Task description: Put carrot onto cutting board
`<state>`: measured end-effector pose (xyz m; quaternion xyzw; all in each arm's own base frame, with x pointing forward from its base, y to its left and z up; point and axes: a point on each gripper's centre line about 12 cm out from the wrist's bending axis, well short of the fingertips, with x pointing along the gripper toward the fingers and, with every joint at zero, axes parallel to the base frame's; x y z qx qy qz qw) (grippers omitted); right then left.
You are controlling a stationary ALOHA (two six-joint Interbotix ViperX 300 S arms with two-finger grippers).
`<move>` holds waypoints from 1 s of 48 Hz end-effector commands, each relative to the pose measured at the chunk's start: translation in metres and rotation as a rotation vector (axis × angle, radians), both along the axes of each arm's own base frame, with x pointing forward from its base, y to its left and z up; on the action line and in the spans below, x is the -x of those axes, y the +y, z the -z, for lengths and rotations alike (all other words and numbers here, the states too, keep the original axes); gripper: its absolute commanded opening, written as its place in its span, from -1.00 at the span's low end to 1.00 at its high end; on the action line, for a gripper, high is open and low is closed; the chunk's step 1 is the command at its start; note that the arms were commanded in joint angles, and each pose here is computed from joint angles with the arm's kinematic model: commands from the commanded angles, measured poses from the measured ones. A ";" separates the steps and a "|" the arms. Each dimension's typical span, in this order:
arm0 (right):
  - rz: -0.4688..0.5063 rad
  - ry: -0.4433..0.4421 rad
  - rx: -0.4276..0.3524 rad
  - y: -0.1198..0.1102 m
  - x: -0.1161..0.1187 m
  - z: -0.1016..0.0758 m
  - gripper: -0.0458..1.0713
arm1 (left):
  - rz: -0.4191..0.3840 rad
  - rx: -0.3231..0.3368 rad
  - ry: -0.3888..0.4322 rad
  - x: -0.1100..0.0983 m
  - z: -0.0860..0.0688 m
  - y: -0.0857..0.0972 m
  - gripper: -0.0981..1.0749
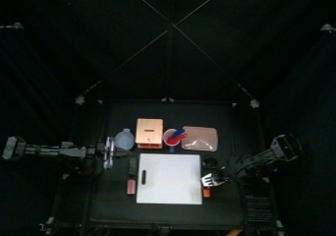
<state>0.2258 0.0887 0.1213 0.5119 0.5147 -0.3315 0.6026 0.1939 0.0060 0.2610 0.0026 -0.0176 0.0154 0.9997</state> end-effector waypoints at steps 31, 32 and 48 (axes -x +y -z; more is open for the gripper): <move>-0.133 -0.159 0.058 0.029 -0.059 -0.040 0.10 | -0.003 0.007 -0.026 -0.002 -0.008 0.001 -0.56; -0.138 -0.178 0.069 0.028 -0.065 -0.044 0.10 | -0.003 0.005 -0.025 -0.002 -0.008 0.001 -0.56; -0.102 -0.295 0.173 -0.003 -0.157 -0.042 0.10 | -0.001 0.032 -0.039 -0.002 -0.010 0.000 -0.56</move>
